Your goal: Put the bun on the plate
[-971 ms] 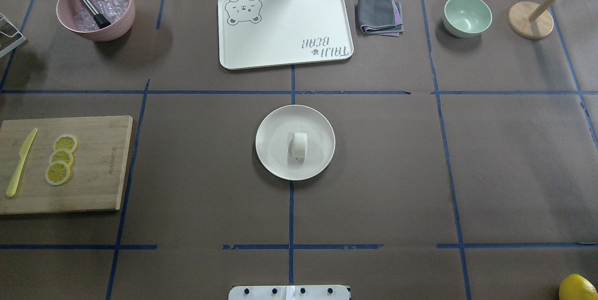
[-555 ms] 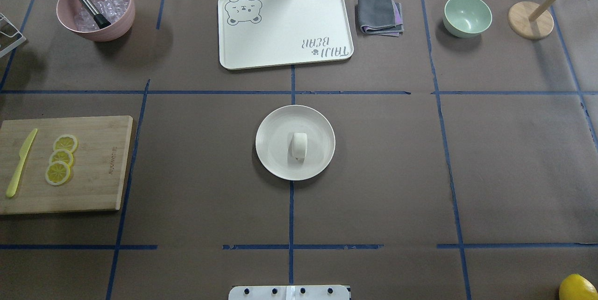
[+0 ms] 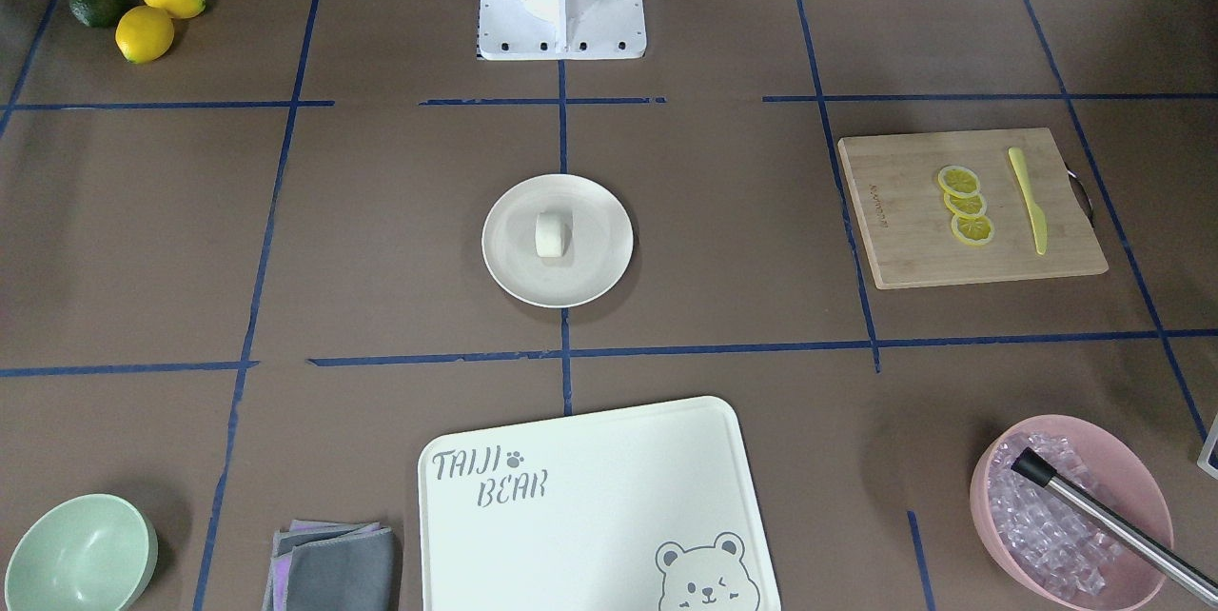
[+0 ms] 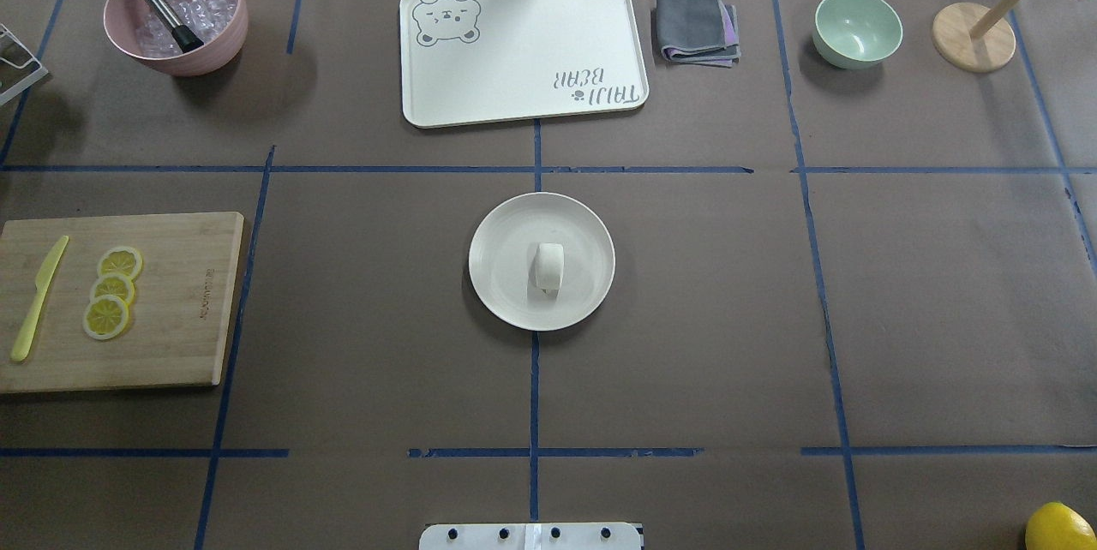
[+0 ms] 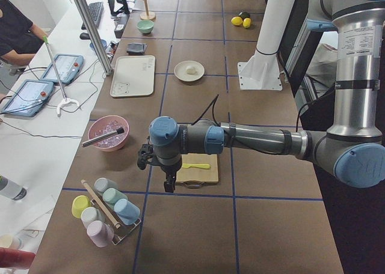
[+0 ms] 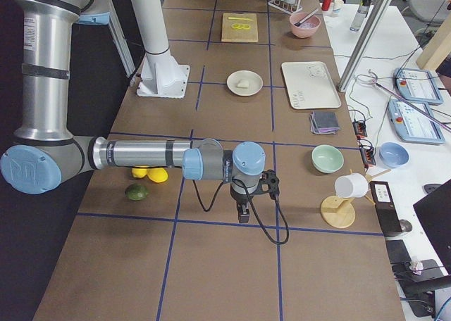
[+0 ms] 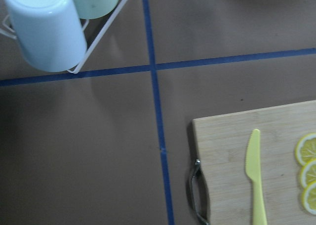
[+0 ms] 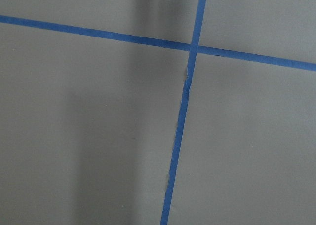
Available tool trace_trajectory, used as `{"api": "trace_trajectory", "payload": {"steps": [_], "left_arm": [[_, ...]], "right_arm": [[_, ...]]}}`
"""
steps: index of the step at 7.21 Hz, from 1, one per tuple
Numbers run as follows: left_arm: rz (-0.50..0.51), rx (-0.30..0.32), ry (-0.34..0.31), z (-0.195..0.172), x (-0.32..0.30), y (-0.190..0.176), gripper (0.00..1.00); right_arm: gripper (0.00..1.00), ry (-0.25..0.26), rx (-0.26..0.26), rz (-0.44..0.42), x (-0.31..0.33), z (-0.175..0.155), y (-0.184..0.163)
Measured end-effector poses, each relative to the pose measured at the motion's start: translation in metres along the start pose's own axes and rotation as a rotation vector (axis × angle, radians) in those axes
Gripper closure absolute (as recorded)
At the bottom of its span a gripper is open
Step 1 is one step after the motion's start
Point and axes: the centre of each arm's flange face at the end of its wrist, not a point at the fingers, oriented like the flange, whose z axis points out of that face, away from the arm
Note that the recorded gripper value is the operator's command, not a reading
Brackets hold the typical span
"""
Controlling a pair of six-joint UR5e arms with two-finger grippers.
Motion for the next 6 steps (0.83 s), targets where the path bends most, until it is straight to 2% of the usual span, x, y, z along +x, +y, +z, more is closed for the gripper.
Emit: {"api": "trace_trajectory", "payload": {"steps": [2,6], "left_arm": [[-0.019,-0.014,-0.007,0.0065,-0.0063,0.0154,0.00],[0.044,-0.031,-0.001,0.0043,-0.0038,0.0170,0.00]], "right_arm": [[0.00,0.000,-0.001,0.001,0.0022,0.0018,0.0002],[0.00,-0.001,0.000,0.004,0.0034,0.0027,-0.0023]]}}
